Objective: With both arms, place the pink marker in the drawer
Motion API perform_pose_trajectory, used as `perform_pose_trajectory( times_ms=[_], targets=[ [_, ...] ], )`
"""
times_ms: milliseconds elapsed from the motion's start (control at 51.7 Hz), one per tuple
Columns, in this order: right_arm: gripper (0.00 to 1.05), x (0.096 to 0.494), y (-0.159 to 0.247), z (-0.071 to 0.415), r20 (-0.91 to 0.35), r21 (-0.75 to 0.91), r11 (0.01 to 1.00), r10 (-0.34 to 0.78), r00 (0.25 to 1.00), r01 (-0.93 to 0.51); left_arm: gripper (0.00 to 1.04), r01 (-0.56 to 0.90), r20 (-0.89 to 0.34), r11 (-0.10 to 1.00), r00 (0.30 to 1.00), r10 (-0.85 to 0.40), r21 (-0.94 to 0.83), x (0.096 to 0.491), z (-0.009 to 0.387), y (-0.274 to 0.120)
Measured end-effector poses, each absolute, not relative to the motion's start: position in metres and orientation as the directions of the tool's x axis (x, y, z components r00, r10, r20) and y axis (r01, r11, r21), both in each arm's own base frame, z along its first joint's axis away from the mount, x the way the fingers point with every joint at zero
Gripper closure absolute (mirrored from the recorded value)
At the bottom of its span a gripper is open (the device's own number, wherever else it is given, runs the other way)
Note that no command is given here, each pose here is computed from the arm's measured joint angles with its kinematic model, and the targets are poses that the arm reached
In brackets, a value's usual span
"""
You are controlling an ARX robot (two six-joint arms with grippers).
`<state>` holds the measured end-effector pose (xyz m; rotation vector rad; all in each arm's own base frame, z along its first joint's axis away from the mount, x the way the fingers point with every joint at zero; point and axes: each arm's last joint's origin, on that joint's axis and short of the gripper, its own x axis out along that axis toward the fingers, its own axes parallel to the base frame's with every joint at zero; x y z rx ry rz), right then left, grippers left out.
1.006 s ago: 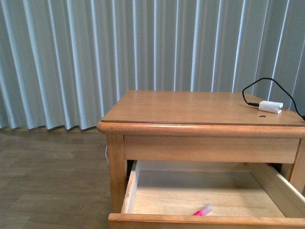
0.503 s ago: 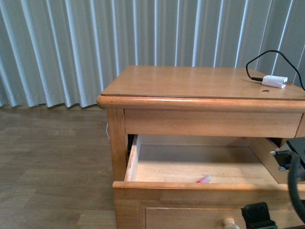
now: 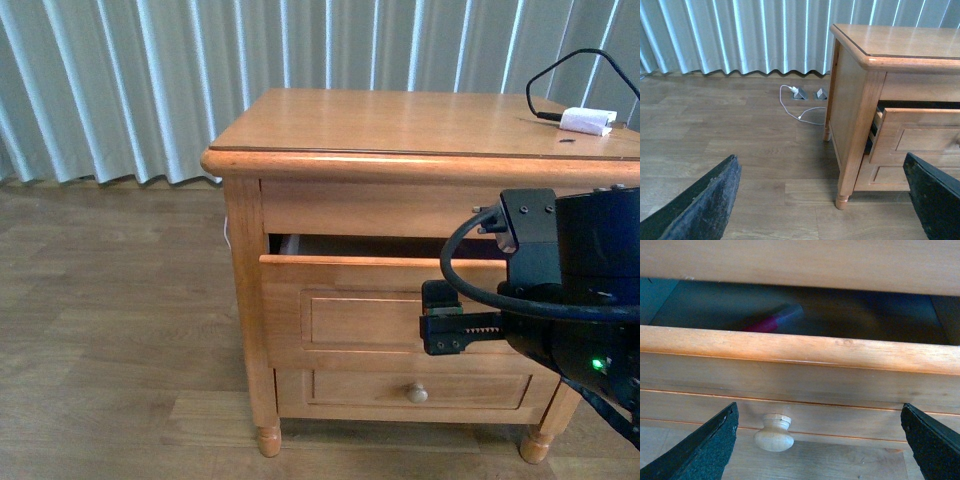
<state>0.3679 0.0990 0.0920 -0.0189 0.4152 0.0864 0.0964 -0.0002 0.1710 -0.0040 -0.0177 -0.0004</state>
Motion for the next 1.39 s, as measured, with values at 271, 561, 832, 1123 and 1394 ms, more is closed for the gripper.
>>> perform_pose_trajectory(
  times_ms=[271, 561, 832, 1123, 1394],
  targets=[
    [0.09, 0.405, 0.103, 0.086, -0.371, 0.021, 0.999, 0.052, 0.927, -0.048, 0.06, 0.0, 0.018, 1.0, 1.0, 0.0, -0.004, 0.096, 0.171, 0.0],
    [0.09, 0.414, 0.103, 0.084, -0.373, 0.031, 0.999, 0.029, 0.927, -0.019, 0.06, 0.0, 0.018, 1.0, 1.0, 0.0, -0.004, 0.096, 0.171, 0.0],
    [0.09, 0.393, 0.091, 0.095, -0.366, 0.029, 0.999, 0.05, 0.929, -0.042, 0.06, 0.0, 0.018, 1.0, 1.0, 0.0, -0.004, 0.096, 0.171, 0.0],
    [0.09, 0.312, 0.06, 0.144, -0.38, 0.021, 0.997, 0.082, 0.921, -0.08, 0.06, 0.0, 0.018, 1.0, 1.0, 0.0, -0.004, 0.096, 0.171, 0.0],
    [0.09, 0.218, 0.033, 0.222, -0.321, 0.055, 0.989, 0.147, 0.935, -0.137, 0.06, 0.0, 0.017, 1.0, 1.0, 0.0, -0.004, 0.096, 0.171, 0.0]
  ],
)
